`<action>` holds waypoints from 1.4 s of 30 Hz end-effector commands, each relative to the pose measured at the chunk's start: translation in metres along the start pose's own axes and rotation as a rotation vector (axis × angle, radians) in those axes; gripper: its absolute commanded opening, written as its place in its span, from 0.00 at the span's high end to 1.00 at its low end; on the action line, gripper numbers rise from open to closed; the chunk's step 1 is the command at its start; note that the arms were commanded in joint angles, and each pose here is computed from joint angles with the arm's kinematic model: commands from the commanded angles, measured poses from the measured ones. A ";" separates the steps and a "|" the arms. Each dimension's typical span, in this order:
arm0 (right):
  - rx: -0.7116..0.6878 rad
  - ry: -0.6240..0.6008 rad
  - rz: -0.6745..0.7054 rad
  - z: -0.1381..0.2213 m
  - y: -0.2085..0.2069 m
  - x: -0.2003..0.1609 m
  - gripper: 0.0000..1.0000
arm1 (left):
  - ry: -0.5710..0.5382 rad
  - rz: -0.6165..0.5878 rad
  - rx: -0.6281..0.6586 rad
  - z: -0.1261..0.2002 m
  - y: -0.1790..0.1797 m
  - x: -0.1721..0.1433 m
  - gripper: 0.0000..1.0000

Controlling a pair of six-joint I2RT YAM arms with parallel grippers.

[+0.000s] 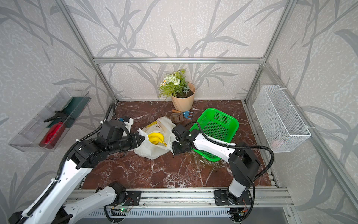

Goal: Place the banana into a plastic bag & tie a knot
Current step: Adjust the plastic bag at the center of the board.

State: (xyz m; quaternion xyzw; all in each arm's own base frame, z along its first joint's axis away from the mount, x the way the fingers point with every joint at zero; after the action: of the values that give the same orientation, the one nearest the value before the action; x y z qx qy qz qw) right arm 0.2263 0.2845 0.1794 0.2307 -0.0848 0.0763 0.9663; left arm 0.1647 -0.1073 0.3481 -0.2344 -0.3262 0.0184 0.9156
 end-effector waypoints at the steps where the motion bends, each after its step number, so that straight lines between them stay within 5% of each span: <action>1: 0.010 -0.105 0.009 0.049 0.011 0.009 1.00 | -0.031 0.018 0.030 0.012 -0.003 0.010 1.00; 8: 0.168 -0.284 -0.062 0.134 0.025 0.027 1.00 | -0.103 0.026 0.062 0.024 -0.016 0.054 1.00; 20: 0.442 -0.464 -0.456 0.221 0.009 0.085 1.00 | -0.292 -0.029 -0.081 0.053 -0.042 0.117 1.00; 34: 0.412 -0.486 -0.537 0.201 -0.025 0.080 1.00 | -0.175 -0.146 -0.236 0.008 -0.040 0.091 1.00; 42: 0.452 -0.416 -0.512 0.188 -0.023 0.074 1.00 | -0.165 -0.201 -0.164 0.014 -0.024 0.069 0.52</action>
State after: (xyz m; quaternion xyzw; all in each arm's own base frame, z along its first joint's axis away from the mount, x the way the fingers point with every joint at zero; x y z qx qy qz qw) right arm 0.2830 0.1847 0.3334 0.4347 -0.1855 -0.2236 0.8524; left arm 0.2176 -0.1164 0.3926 -0.2812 -0.3875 -0.0630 0.8757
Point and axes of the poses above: each gripper's point midway between its finger pads, its own z axis back along the fingers, its own y axis along the line the jaws close on, x = y × z, the point moved 8 cm from there along z, back along the fingers, and after that the axes turned 9 degrees about -z, right-handed, at the moved point
